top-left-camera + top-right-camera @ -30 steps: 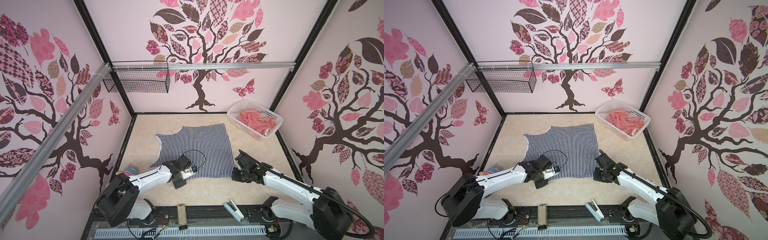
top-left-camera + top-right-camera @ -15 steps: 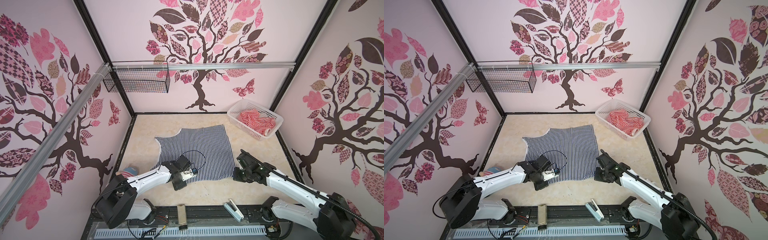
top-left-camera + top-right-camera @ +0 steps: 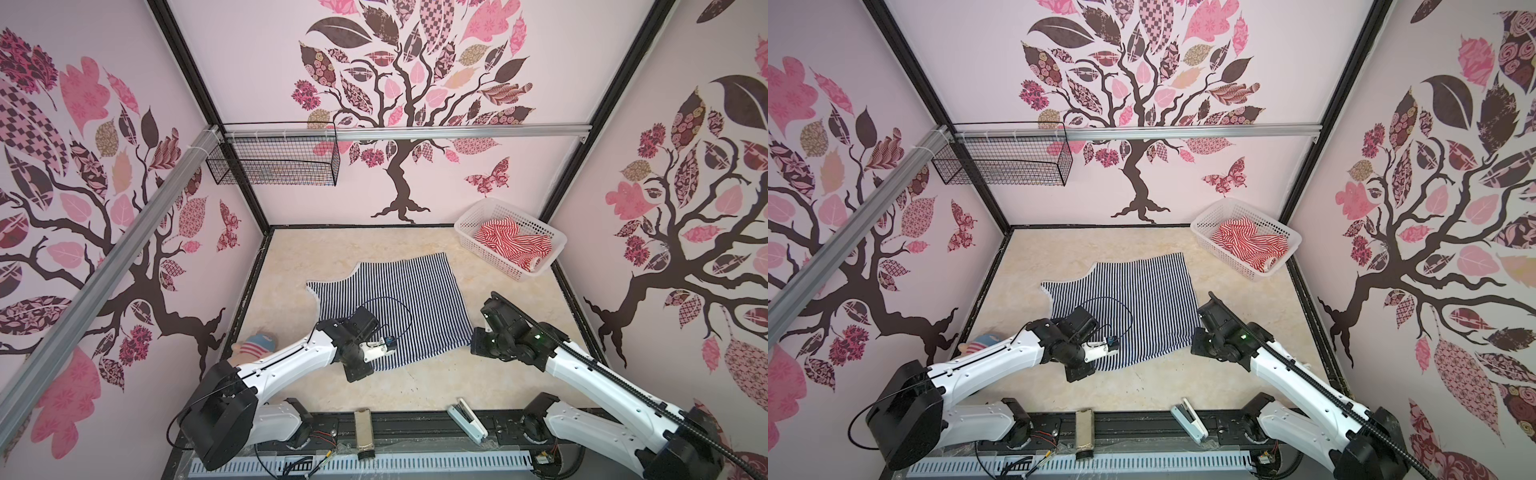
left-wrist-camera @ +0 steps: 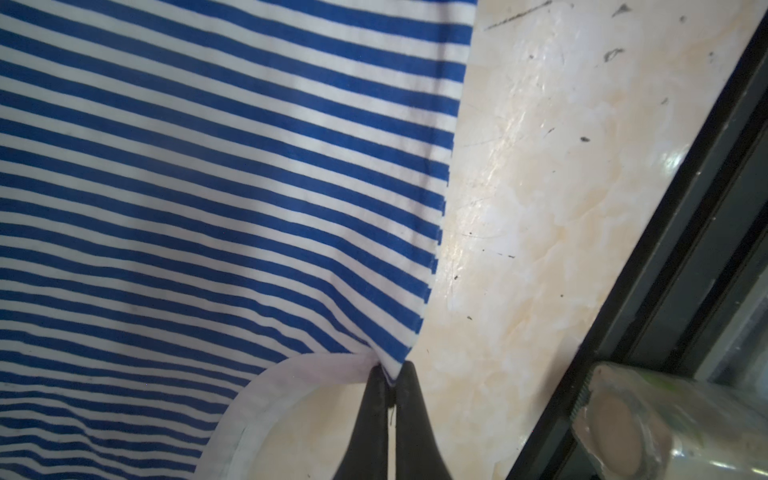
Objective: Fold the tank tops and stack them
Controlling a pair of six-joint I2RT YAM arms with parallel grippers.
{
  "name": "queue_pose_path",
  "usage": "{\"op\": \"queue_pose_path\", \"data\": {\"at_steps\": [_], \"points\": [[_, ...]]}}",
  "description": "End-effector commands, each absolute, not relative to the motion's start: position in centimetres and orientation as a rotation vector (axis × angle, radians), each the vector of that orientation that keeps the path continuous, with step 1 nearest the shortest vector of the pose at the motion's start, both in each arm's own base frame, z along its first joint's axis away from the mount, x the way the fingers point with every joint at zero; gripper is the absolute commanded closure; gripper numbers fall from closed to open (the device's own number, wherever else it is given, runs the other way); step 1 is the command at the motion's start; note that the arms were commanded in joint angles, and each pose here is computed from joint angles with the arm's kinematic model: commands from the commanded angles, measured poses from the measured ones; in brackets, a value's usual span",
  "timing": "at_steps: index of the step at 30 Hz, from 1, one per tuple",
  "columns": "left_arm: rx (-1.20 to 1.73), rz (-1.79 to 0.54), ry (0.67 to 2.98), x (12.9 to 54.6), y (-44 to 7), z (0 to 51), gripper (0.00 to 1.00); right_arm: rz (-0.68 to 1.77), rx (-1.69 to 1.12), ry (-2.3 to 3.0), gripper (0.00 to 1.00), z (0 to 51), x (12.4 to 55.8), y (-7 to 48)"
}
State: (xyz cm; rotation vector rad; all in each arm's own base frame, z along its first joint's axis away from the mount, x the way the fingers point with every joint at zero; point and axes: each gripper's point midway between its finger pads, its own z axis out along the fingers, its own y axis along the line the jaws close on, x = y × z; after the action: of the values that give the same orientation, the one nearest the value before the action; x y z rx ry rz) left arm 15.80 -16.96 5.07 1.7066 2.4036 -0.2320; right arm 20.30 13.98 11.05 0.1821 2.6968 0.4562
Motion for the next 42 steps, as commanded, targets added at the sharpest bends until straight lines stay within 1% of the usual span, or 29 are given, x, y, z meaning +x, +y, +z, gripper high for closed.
{"op": "queue_pose_path", "data": {"at_steps": [1, 7, 15, 26, 36, 42], "points": [[1.589, -0.209, 2.345, 18.2, -17.7, 7.2, 1.0, 0.413, 0.194, 2.666, 1.0, 12.2, 21.5, 13.9], [1.429, -0.185, 2.34, 21.5, -17.1, 9.2, 1.0, 0.366, 0.17, 2.656, 1.0, 12.6, 23.3, 14.4], [1.385, -0.094, 2.313, 24.2, -17.2, 9.4, 1.0, 0.339, 0.177, 2.641, 1.0, 12.3, 25.5, 14.8], [1.285, 0.012, 2.311, 28.3, -17.0, 10.0, 1.0, 0.328, 0.211, 2.634, 1.0, 12.0, 28.4, 13.4], [1.255, 0.067, 2.317, 30.9, -16.8, 10.3, 1.0, 0.296, 0.168, 2.636, 1.0, 11.9, 30.6, 14.0], [1.265, 0.111, 2.339, 31.9, -16.6, 9.1, 1.0, 0.288, 0.155, 2.637, 1.0, 11.6, 32.3, 14.5]]}}
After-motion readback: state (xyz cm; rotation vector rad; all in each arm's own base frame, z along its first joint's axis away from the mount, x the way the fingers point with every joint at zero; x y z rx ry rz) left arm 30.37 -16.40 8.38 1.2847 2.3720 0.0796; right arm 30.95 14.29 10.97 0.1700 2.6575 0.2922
